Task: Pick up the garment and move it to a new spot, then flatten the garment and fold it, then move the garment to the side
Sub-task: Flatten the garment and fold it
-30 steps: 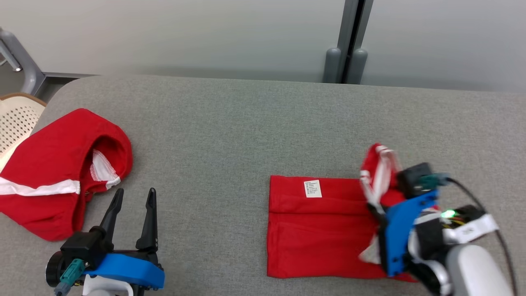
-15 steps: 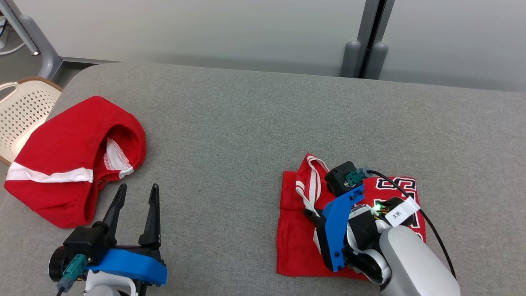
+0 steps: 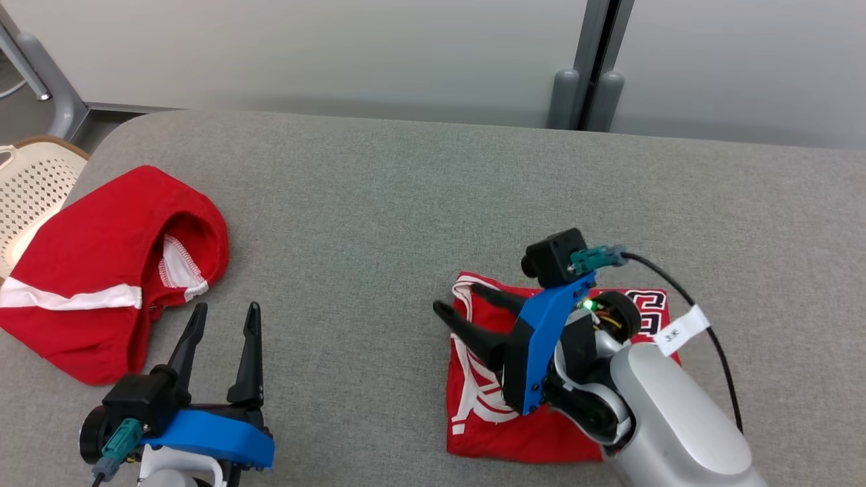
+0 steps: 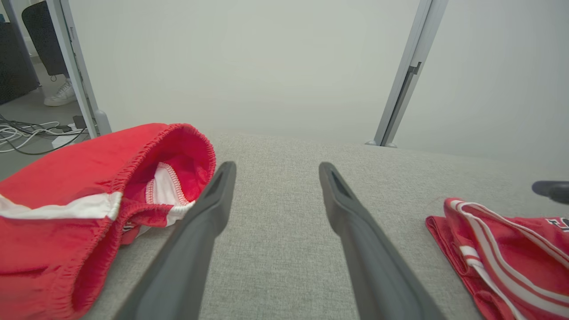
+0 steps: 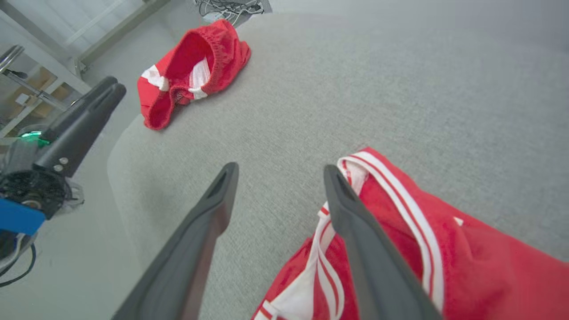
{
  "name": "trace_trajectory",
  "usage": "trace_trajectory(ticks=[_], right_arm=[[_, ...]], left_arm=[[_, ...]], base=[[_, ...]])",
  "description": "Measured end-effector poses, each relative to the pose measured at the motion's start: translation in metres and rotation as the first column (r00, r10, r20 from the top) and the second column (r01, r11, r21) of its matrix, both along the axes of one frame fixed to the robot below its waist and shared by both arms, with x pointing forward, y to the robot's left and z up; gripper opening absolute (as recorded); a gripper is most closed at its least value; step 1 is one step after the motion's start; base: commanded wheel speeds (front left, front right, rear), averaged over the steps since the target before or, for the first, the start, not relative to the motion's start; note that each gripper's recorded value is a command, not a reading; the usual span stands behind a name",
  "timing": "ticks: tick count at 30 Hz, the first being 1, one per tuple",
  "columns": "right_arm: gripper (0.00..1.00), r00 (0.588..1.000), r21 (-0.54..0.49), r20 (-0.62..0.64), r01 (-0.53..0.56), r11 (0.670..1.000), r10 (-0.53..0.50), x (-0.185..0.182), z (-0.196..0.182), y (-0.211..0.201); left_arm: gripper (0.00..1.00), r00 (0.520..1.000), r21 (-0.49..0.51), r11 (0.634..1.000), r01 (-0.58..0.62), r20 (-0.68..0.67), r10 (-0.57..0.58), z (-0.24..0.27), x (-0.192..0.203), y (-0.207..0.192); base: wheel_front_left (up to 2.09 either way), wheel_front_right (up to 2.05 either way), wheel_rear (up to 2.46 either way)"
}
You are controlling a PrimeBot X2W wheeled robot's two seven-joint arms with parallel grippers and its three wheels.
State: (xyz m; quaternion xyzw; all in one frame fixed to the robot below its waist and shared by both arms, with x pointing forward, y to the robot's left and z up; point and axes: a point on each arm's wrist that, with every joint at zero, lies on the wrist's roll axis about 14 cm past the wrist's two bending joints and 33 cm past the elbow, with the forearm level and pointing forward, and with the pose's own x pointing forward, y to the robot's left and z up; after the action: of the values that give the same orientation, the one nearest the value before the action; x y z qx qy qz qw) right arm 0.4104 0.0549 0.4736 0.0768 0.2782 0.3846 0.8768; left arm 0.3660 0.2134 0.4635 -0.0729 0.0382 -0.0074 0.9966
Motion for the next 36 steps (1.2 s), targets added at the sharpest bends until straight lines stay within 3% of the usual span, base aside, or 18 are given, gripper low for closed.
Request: trace_trajectory(ticks=[4, 8, 14, 19, 23, 27, 28, 29, 30, 33, 36], right_arm=[[1.0, 0.983, 0.094, 0.154, 0.085, 0.992, -0.099, 0.024, 0.043, -0.015], [1.0, 0.92, 0.102, 0.294, 0.24, 0.965, -0.259, 0.044, 0.064, -0.064], [1.0, 0.791, 0.072, 0.414, 0.463, 0.883, -0.449, 0.039, 0.066, -0.149], [1.0, 0.725, 0.016, 0.431, 0.589, 0.808, -0.537, 0.017, 0.046, -0.2], [1.0, 0.739, -0.036, 0.391, 0.608, 0.793, -0.549, 0.002, 0.018, -0.208], [1.0, 0.798, -0.089, 0.325, 0.56, 0.824, -0.508, -0.009, -0.017, -0.189], [0.7, 0.818, -0.102, 0.309, 0.535, 0.839, -0.484, -0.012, -0.025, -0.18], [0.19, 0.84, -0.117, 0.289, 0.507, 0.854, -0.459, -0.016, -0.033, -0.17], [0.0, 0.864, -0.131, 0.265, 0.472, 0.872, -0.428, -0.021, -0.042, -0.159], [0.0, 0.927, -0.165, 0.197, 0.351, 0.922, -0.318, -0.035, -0.064, -0.121], [0.0, 0.965, -0.176, 0.15, 0.239, 0.955, -0.214, -0.045, -0.074, -0.087]], left_arm=[[1.0, 1.0, -0.002, 1.0, 0.003, 0.008, -0.003, 0.002, 0.002, -0.001], [1.0, 1.0, -0.003, 1.0, 0.006, 0.014, -0.006, 0.004, 0.002, -0.003], [1.0, 1.0, -0.003, 1.0, 0.011, 0.025, -0.011, 0.007, 0.0, -0.005], [1.0, 0.999, -0.007, 1.0, 0.023, 0.035, -0.023, 0.01, -0.002, -0.011], [1.0, 0.999, -0.011, 0.999, 0.038, 0.039, -0.038, 0.012, -0.003, -0.018], [1.0, 0.999, -0.009, 0.999, 0.038, 0.038, -0.037, 0.013, -0.004, -0.017], [1.0, 0.999, -0.006, 0.999, 0.037, 0.035, -0.036, 0.012, -0.005, -0.016], [1.0, 0.999, -0.003, 0.999, 0.036, 0.032, -0.036, 0.011, -0.005, -0.015], [1.0, 0.999, 0.001, 0.999, 0.035, 0.029, -0.035, 0.011, -0.006, -0.014], [1.0, 0.999, 0.005, 0.999, 0.036, 0.023, -0.036, 0.01, -0.007, -0.013], [1.0, 0.999, 0.007, 1.0, 0.031, 0.02, -0.031, 0.01, -0.009, -0.011]], base=[[0.0, 0.0, 0.0], [0.0, 0.0, 0.0], [0.0, 0.0, 0.0], [0.0, 0.0, 0.0], [0.0, 0.0, 0.0], [0.0, 0.0, 0.0], [0.0, 0.0, 0.0], [0.0, 0.0, 0.0], [0.0, 0.0, 0.0], [0.0, 0.0, 0.0], [0.0, 0.0, 0.0]])
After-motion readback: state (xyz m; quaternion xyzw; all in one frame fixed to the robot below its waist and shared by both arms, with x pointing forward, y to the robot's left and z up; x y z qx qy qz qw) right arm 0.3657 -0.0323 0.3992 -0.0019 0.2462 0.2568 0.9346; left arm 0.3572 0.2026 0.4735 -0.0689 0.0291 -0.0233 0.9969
